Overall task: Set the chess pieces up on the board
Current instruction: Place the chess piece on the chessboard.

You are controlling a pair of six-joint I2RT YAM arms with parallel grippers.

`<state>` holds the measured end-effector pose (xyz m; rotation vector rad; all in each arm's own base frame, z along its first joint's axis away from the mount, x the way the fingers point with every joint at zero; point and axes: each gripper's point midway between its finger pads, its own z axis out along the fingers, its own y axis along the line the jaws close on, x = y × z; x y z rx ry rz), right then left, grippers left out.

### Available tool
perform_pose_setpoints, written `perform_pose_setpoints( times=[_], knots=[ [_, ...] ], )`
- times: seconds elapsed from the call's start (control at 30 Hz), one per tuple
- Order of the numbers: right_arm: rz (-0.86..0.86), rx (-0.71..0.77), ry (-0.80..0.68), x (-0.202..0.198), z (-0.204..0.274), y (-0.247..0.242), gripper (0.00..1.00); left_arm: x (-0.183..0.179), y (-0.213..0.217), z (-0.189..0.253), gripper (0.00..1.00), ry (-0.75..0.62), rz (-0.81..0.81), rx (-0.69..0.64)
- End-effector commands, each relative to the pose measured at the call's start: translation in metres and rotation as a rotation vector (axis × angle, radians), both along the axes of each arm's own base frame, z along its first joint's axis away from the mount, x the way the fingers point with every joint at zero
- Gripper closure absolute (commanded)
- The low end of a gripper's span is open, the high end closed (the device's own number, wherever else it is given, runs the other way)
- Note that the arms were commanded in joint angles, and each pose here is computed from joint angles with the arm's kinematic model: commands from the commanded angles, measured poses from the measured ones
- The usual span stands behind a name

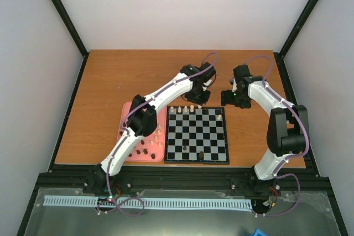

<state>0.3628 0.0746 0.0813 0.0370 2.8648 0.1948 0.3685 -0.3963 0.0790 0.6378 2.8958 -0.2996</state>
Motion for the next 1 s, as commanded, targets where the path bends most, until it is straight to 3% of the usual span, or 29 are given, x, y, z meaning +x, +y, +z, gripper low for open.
perform_pose_setpoints(
  times=[0.0, 0.83, 0.97],
  knots=[
    [0.003, 0.004, -0.016, -0.002, 0.004, -0.003, 0.11, -0.008, 0.001, -0.004, 0.91, 0.003, -0.036, 0.033],
    [0.008, 0.009, -0.011, -0.005, 0.002, -0.002, 0.11, -0.018, -0.001, -0.013, 0.86, 0.031, -0.07, 0.049],
    [0.008, 0.011, -0.009, -0.005, 0.001, -0.002, 0.11, -0.019, -0.001, -0.013, 0.81, 0.032, -0.07, 0.049]
  ],
)
